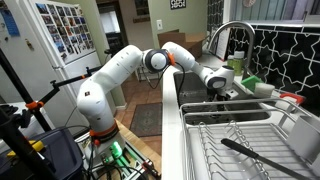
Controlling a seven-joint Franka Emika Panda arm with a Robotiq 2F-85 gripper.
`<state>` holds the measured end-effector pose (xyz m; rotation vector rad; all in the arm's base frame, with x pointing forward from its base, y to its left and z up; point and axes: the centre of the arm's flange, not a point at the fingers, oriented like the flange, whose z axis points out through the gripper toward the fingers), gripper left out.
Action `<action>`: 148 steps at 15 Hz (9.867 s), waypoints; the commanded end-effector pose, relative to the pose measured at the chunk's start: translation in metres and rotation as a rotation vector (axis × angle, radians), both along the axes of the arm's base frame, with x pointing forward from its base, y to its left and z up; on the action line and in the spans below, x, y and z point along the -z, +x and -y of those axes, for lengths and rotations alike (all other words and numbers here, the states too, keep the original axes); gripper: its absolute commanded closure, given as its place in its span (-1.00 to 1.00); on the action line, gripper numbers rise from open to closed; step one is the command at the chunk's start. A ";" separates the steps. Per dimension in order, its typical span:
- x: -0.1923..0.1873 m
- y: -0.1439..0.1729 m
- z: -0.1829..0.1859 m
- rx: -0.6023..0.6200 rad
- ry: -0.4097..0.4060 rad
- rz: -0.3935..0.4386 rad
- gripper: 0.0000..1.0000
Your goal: Touch the faucet handle then pick up the fork and put it into the dish rack
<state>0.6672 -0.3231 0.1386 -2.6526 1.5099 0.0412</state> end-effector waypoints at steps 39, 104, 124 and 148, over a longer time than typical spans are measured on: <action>0.032 0.025 -0.004 0.065 0.052 -0.112 0.73; -0.381 -0.250 0.078 0.551 -0.350 0.013 0.86; -0.461 -0.345 0.209 1.209 -0.445 0.076 0.89; -0.437 -0.370 0.332 1.314 -0.505 0.086 0.90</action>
